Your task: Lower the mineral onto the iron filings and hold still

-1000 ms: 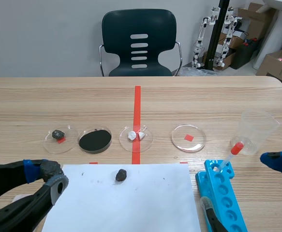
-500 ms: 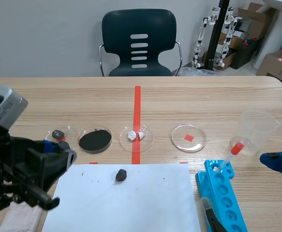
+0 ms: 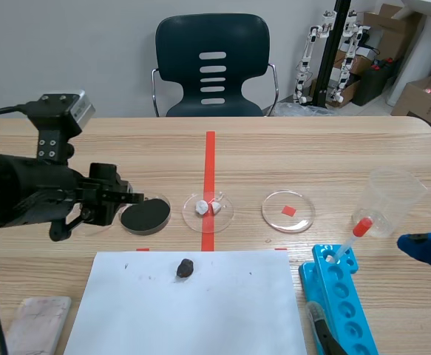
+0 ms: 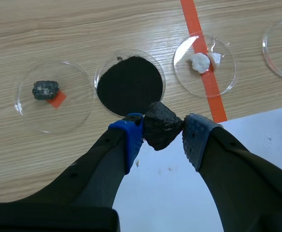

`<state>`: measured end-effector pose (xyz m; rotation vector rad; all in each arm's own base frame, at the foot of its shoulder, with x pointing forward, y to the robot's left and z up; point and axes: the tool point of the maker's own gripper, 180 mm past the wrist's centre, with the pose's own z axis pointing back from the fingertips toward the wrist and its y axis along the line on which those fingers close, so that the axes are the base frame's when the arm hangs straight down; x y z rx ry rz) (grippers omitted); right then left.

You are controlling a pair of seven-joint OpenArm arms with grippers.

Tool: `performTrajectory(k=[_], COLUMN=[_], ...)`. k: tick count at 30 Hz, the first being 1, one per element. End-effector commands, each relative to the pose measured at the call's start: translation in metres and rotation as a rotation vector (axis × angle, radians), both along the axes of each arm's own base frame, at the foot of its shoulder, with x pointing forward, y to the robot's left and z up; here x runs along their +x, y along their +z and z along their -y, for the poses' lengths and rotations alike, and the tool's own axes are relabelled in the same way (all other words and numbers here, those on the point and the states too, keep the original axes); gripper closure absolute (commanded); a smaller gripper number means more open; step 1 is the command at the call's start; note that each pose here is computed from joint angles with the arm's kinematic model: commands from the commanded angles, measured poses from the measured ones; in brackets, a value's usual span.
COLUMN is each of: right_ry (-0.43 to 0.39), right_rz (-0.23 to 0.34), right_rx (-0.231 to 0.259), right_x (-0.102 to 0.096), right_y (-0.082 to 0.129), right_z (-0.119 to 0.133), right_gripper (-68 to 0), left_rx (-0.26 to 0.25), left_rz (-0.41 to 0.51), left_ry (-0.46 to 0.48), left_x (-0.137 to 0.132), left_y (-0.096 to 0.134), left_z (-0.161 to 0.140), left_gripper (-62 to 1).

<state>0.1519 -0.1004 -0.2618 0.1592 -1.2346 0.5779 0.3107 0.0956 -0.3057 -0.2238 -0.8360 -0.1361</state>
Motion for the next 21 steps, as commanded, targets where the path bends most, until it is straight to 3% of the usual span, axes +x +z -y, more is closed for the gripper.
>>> performTrajectory(k=[1, 9, 21], right_ry=[0.002, 0.002, 0.002], right_rz=[0.015, 0.015, 0.015], right_rx=[0.009, 0.009, 0.009], right_x=[0.001, 0.001, 0.001], right_y=[0.004, 0.004, 0.004], right_z=[0.0, 0.0, 0.0], right_gripper=[-67.9, -67.9, -67.9], left_rx=[0.002, 0.021, 0.041], left_rz=[0.005, -0.103, -0.335], left_ry=[0.036, 0.135, 0.176], left_x=[0.012, 0.052, 0.073], left_y=[0.001, -0.023, -0.061], left_z=[-0.004, -0.008, -0.005], left_gripper=[-14.3, -14.3, -14.3])
